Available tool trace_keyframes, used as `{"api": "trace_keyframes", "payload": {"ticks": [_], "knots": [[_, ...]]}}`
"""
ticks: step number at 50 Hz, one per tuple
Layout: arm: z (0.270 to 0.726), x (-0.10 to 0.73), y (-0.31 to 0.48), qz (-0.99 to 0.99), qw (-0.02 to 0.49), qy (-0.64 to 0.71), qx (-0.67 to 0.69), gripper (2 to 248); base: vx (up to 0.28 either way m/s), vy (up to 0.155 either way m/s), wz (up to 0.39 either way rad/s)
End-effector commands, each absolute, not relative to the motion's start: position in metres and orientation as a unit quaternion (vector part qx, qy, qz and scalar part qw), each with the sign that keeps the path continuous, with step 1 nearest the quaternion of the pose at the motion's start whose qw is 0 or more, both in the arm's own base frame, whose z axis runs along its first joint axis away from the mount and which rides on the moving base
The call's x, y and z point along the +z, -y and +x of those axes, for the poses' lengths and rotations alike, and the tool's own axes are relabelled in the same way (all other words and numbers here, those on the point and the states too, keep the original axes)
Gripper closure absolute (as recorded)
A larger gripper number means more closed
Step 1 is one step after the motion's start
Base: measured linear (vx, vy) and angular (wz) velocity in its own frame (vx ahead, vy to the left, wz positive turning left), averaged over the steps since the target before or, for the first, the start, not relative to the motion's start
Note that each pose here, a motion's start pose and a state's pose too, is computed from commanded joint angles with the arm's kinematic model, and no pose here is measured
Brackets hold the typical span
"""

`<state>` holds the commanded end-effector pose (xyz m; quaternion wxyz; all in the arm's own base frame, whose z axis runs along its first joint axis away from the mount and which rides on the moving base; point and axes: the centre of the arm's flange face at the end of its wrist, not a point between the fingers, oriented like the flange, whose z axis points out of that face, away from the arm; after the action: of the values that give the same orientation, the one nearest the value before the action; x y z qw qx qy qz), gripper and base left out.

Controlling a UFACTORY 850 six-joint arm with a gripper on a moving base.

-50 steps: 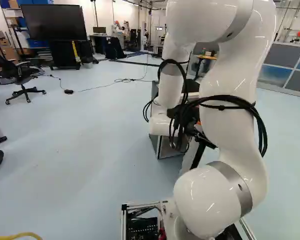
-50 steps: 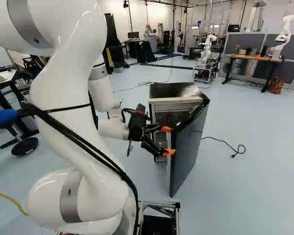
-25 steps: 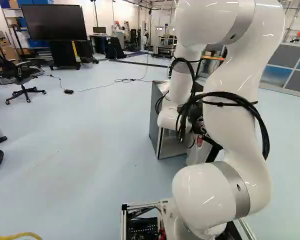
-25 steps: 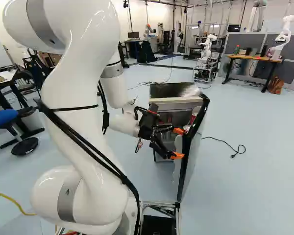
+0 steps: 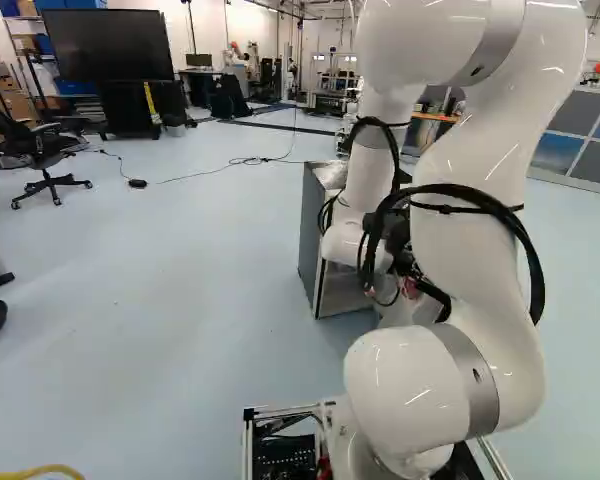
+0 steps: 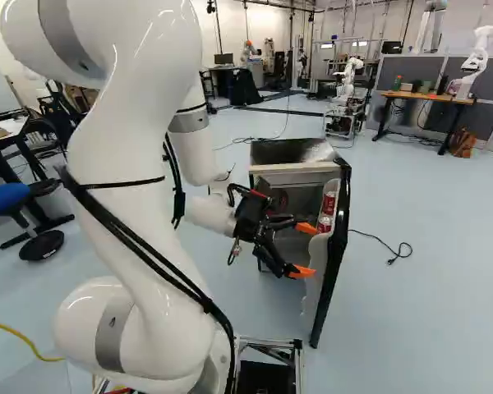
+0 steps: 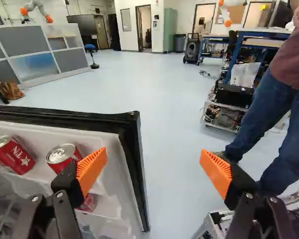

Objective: Grab a drink from the fridge

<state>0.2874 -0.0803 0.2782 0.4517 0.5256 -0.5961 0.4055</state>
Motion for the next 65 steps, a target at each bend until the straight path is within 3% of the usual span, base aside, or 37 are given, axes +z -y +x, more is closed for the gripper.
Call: {"api": "trace_keyframes", "payload": {"ticks": [13,65], "knots": [[0.282,0.278,0.085,0.522,0.457,0.599,0.4,3,0.0,0.0,0.0],[0.339,0.285,0.191,0.395,0.473,0.695,0.37,3,0.0,0.0,0.0]]}}
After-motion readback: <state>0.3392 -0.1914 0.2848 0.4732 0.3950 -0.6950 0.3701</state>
